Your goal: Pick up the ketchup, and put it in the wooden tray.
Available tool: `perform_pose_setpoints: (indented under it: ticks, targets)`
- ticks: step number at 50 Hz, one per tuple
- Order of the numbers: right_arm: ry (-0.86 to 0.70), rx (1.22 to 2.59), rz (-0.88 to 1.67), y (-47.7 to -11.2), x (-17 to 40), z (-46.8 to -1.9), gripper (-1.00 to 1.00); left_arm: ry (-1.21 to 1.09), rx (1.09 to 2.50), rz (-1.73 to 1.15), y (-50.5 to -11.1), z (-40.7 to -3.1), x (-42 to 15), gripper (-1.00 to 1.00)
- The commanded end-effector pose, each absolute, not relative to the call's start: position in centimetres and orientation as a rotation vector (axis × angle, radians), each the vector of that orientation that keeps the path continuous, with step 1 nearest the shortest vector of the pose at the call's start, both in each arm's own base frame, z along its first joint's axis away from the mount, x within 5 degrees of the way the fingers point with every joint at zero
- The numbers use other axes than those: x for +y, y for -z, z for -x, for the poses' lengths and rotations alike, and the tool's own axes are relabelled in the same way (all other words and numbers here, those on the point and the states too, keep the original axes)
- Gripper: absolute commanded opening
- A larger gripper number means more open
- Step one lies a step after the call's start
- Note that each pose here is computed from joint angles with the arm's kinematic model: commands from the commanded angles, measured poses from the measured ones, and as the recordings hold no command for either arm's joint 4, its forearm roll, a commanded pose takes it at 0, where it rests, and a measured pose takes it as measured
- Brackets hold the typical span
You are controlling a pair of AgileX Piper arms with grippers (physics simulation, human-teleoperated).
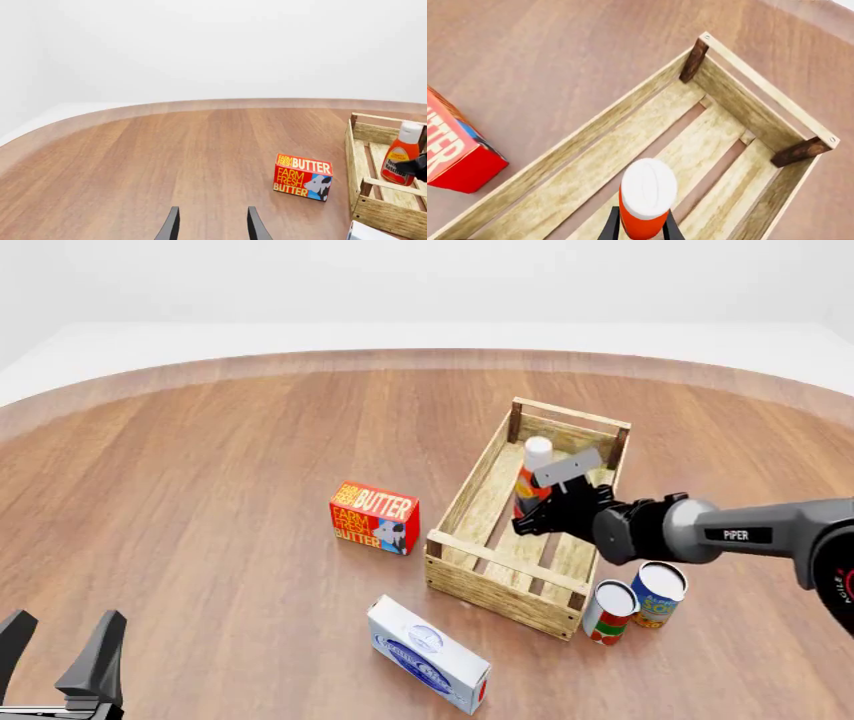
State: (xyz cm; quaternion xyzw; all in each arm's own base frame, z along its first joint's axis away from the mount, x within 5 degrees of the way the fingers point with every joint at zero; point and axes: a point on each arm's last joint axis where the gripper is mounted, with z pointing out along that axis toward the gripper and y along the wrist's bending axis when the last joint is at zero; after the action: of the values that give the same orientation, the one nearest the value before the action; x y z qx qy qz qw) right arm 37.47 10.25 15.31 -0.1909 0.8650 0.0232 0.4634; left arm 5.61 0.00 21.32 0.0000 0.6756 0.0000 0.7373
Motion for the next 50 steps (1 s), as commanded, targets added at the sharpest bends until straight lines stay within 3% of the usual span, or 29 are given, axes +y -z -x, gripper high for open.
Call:
perform_pose_setpoints:
  ticks: [1, 13, 14, 32, 50]
  targets:
    - [-0.063, 2.129, 0.449, -14.9, 10.1, -37.6, -1.00, 0.000, 1.484, 0.000, -21.3, -5.6, 0.0, 1.00]
    - [-0.054, 2.135, 0.445, -14.7, 9.7, -37.5, -1.00, 0.000, 1.484, 0.000, -21.3, -5.6, 0.0, 1.00]
    - [-0.055, 2.136, 0.444, -14.7, 9.7, -37.5, 1.00, 0.000, 1.484, 0.000, -21.3, -5.6, 0.0, 1.00]
    - [-0.054, 2.116, 0.427, -15.5, 9.3, -37.2, 1.00, 0.000, 1.484, 0.000, -21.3, -5.6, 0.0, 1.00]
    - [-0.037, 2.027, 0.437, -19.8, 9.0, -36.4, 1.00, 0.000, 1.484, 0.000, -21.3, -5.6, 0.0, 1.00]
